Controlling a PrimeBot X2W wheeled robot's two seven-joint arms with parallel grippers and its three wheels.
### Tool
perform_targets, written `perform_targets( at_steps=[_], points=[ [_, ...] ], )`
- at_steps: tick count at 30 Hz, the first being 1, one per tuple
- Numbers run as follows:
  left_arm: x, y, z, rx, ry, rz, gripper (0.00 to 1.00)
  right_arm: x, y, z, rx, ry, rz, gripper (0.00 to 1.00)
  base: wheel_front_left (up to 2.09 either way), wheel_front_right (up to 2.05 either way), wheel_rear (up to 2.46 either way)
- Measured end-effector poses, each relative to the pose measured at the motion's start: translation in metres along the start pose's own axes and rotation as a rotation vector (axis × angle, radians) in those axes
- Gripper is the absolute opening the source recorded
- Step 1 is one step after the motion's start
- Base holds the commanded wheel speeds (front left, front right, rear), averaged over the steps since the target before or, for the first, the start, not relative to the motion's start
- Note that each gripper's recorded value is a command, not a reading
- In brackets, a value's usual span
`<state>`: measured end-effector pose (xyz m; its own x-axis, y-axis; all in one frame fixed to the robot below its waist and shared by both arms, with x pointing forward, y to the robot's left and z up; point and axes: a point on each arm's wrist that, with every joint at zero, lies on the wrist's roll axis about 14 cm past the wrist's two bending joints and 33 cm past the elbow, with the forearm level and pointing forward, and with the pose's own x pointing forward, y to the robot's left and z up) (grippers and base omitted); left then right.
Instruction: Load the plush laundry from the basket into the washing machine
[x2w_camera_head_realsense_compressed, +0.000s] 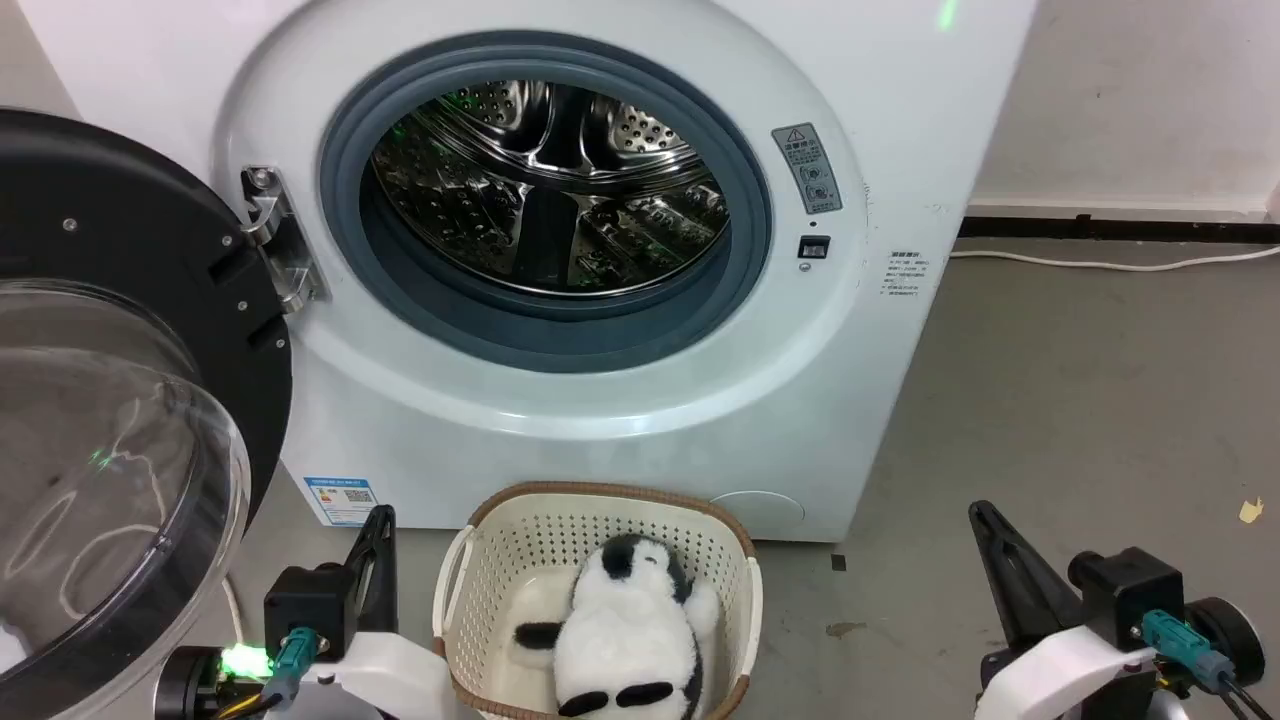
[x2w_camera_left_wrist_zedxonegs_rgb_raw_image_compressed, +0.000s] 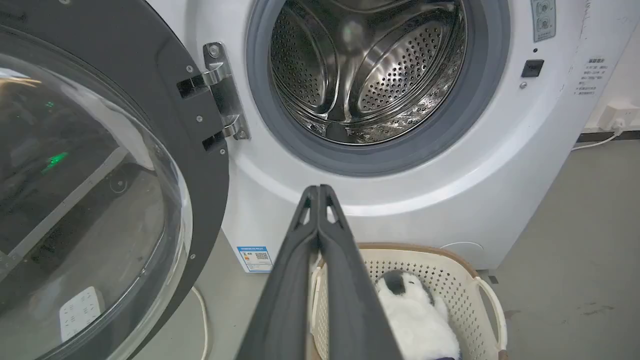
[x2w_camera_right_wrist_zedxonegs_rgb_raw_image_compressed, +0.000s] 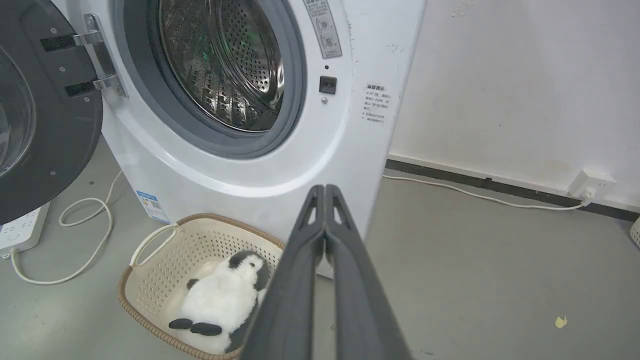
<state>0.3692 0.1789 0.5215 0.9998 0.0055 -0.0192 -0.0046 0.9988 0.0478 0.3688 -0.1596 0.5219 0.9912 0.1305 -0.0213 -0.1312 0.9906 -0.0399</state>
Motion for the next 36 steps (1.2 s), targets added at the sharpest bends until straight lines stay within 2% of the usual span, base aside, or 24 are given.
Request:
perform_targets(
  at_steps=[36],
  points=[
    [0.0000,0.0000,0.0000,0.000,0.000,0.000,0.00,0.0000,0.0000,0.0000,0.000,0.000,0.000,0.00,0.00,0.00,0.00]
  ],
)
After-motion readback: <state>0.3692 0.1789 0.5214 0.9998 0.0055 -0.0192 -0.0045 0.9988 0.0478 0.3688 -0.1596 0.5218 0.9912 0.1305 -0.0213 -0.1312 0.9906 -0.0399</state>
